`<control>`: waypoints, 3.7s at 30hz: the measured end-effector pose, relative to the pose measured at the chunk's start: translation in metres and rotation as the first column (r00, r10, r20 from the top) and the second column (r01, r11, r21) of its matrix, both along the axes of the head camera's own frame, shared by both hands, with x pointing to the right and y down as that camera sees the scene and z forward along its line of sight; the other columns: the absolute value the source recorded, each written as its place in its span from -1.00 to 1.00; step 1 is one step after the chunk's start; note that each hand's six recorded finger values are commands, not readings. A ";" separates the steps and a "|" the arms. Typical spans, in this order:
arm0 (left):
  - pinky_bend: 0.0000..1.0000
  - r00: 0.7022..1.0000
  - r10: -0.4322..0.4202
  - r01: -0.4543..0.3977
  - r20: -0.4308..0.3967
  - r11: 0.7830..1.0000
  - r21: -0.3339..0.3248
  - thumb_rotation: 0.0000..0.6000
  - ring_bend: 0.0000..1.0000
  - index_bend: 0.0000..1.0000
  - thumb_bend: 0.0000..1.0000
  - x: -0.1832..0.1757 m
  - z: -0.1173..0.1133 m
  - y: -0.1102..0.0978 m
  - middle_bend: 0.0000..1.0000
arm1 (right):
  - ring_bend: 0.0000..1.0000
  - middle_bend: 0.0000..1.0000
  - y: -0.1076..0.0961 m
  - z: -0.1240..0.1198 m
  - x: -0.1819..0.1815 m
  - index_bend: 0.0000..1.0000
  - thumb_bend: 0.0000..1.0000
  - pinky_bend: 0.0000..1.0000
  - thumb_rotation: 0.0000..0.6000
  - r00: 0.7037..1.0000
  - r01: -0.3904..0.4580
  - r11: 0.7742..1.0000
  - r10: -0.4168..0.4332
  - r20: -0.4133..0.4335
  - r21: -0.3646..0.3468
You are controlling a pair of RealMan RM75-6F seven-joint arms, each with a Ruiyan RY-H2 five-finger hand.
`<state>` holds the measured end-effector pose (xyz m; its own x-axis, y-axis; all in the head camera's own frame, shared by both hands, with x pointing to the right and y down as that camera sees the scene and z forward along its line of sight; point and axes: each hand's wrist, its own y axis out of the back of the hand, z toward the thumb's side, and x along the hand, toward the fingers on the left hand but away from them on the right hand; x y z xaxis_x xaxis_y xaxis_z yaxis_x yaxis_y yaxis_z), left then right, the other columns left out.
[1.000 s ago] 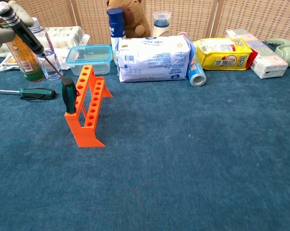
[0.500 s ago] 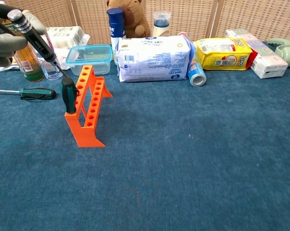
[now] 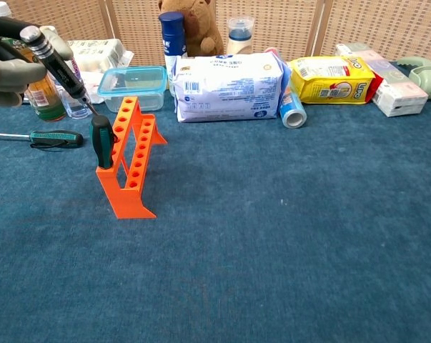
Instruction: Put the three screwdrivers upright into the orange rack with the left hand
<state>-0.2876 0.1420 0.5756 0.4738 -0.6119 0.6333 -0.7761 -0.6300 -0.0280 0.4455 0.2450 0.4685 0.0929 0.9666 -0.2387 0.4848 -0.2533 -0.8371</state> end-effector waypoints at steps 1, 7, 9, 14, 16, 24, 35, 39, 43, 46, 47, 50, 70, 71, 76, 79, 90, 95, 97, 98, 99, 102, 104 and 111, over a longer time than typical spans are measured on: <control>0.90 1.000 0.000 0.000 0.000 1.000 -0.002 1.00 0.95 0.00 0.06 0.000 0.001 0.000 0.95 | -0.83 -0.69 0.000 0.000 0.000 -0.86 -0.92 -0.95 1.00 1.000 0.000 1.000 0.000 0.000 0.000; 0.90 1.000 -0.002 0.002 0.001 1.000 -0.009 1.00 0.95 0.00 0.06 0.000 0.006 -0.001 0.96 | -0.83 -0.69 0.000 0.000 0.001 -0.86 -0.92 -0.95 1.00 1.000 -0.002 1.000 0.002 0.000 -0.001; 0.90 1.000 -0.005 0.006 0.001 1.000 -0.011 1.00 0.95 0.00 0.06 0.000 0.008 -0.001 0.95 | -0.83 -0.69 0.000 0.000 0.001 -0.86 -0.92 -0.95 1.00 1.000 -0.002 1.000 0.002 0.001 -0.001; 0.90 1.000 -0.020 0.020 0.005 1.000 -0.024 1.00 0.95 0.00 0.06 0.000 0.013 -0.005 0.96 | -0.83 -0.69 -0.001 0.000 0.001 -0.86 -0.92 -0.95 1.00 1.000 -0.002 1.000 0.002 0.002 0.000; 0.90 1.000 -0.023 0.024 0.012 0.999 -0.032 1.00 0.95 0.00 0.06 0.000 0.017 -0.007 0.95 | -0.83 -0.69 -0.001 0.000 0.001 -0.86 -0.92 -0.95 1.00 1.000 -0.003 1.000 0.003 0.002 0.001; 0.90 0.997 -0.012 0.015 0.072 0.999 -0.045 1.00 0.95 0.00 0.06 0.002 0.032 -0.014 0.95 | -0.83 -0.69 -0.001 0.000 0.001 -0.86 -0.92 -0.95 1.00 1.000 -0.006 1.000 0.006 0.002 0.002; 0.90 0.990 0.000 0.009 0.139 0.998 -0.065 1.00 0.95 0.00 0.06 0.009 0.047 -0.019 0.95 | -0.83 -0.69 -0.002 0.000 0.001 -0.86 -0.92 -0.95 1.00 1.000 -0.007 1.000 0.007 0.003 0.002; 0.90 0.987 0.018 -0.008 0.161 0.998 -0.063 1.00 0.95 0.00 0.06 0.012 0.050 -0.021 0.96 | -0.83 -0.69 -0.002 0.000 0.001 -0.86 -0.92 -0.95 1.00 1.000 -0.008 1.000 0.008 0.004 0.001; 0.90 0.983 0.028 -0.016 0.181 0.998 -0.065 1.00 0.95 0.00 0.06 0.015 0.052 -0.021 0.95 | -0.83 -0.69 -0.003 0.000 0.001 -0.86 -0.92 -0.96 1.00 1.000 -0.010 1.000 0.010 0.005 0.003; 0.90 0.980 0.036 -0.025 0.197 0.998 -0.058 1.00 0.95 0.00 0.06 0.017 0.053 -0.021 0.96 | -0.83 -0.69 -0.003 -0.001 0.002 -0.86 -0.92 -0.95 1.00 1.000 -0.011 1.000 0.011 0.005 0.006; 0.90 0.979 0.036 -0.025 0.201 0.998 -0.056 1.00 0.95 0.00 0.06 0.017 0.054 -0.021 0.96 | -0.83 -0.69 -0.003 -0.001 0.002 -0.86 -0.92 -0.95 1.00 1.000 -0.012 1.000 0.011 0.005 0.007; 0.90 0.977 0.033 -0.023 0.212 0.998 -0.053 1.00 0.95 0.00 0.06 0.018 0.055 -0.021 0.96 | -0.83 -0.69 -0.003 -0.001 0.002 -0.86 -0.92 -0.95 1.00 1.000 -0.014 1.000 0.014 0.006 0.007; 0.90 0.977 0.050 -0.037 0.209 0.997 -0.066 1.00 0.95 0.00 0.06 0.025 0.053 -0.015 0.94 | -0.83 -0.69 -0.004 -0.004 0.004 -0.86 -0.92 -0.95 1.00 1.000 -0.020 1.000 0.020 0.010 0.012; 0.90 0.977 0.049 -0.036 0.208 0.997 -0.066 1.00 0.95 0.00 0.06 0.025 0.053 -0.015 0.94 | -0.83 -0.69 -0.003 -0.004 0.004 -0.86 -0.92 -0.95 1.00 1.000 -0.020 1.000 0.020 0.011 0.012; 0.90 0.980 0.040 -0.028 0.197 0.998 -0.064 1.00 0.95 0.00 0.06 0.023 0.050 -0.015 0.94 | -0.83 -0.69 -0.003 -0.004 0.004 -0.86 -0.92 -0.95 1.00 1.000 -0.020 1.000 0.020 0.012 0.012; 0.90 0.981 0.034 -0.022 0.192 0.998 -0.064 1.00 0.95 0.00 0.06 0.020 0.048 -0.014 0.94 | -0.83 -0.69 -0.003 -0.005 0.004 -0.86 -0.92 -0.96 1.00 1.000 -0.020 1.000 0.020 0.013 0.012; 0.90 0.980 0.029 -0.014 0.198 0.997 -0.081 1.00 0.95 0.00 0.06 0.013 0.055 -0.012 0.93 | -0.83 -0.69 -0.003 -0.005 0.003 -0.86 -0.92 -0.95 1.00 1.000 -0.019 1.000 0.019 0.011 0.012; 0.90 0.980 0.045 -0.030 0.195 0.996 -0.082 1.00 0.95 -0.15 0.04 0.015 0.057 -0.011 0.91 | -0.83 -0.69 -0.003 -0.004 0.004 -0.86 -0.92 -0.95 1.00 1.000 -0.021 1.000 0.021 0.011 0.010; 0.90 0.980 0.045 -0.031 0.193 0.997 -0.077 1.00 0.95 -0.24 0.04 0.015 0.056 -0.012 0.91 | -0.83 -0.69 -0.003 -0.004 0.004 -0.86 -0.92 -0.95 1.00 1.000 -0.022 1.000 0.022 0.012 0.010; 0.90 0.980 0.045 -0.031 0.192 0.997 -0.074 1.00 0.95 -0.26 0.04 0.015 0.055 -0.013 0.91 | -0.83 -0.69 -0.003 -0.004 0.004 -0.86 -0.92 -0.95 1.00 1.000 -0.022 1.000 0.022 0.013 0.010; 0.90 0.980 0.044 -0.031 0.193 0.997 -0.071 1.00 0.95 -0.28 0.04 0.015 0.054 -0.013 0.90 | -0.83 -0.69 -0.003 -0.004 0.004 -0.86 -0.92 -0.96 1.00 1.000 -0.022 1.000 0.022 0.013 0.010; 0.90 0.979 0.045 -0.033 0.198 0.997 -0.063 1.00 0.95 -0.29 0.04 0.014 0.051 -0.015 0.90 | -0.83 -0.69 -0.003 -0.005 0.004 -0.86 -0.92 -0.95 1.00 1.000 -0.022 1.000 0.022 0.014 0.011; 0.90 0.978 0.047 -0.035 0.202 0.998 -0.060 1.00 0.95 -0.29 0.04 0.013 0.051 -0.015 0.90 | -0.83 -0.69 -0.003 -0.004 0.004 -0.86 -0.92 -0.95 1.00 1.000 -0.021 1.000 0.021 0.014 0.011; 0.90 0.979 0.052 -0.040 0.199 0.997 -0.064 1.00 0.95 -0.34 0.04 0.016 0.050 -0.015 0.90 | -0.83 -0.68 -0.003 -0.004 0.004 -0.86 -0.92 -0.95 1.00 1.000 -0.022 1.000 0.022 0.013 0.010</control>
<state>-0.2715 0.1266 0.6259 0.3603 -0.5510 0.7527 -0.7284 -0.6703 -0.1420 0.4492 0.2422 0.4642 0.0743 0.9709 -0.2278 0.5010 -0.2339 -0.8332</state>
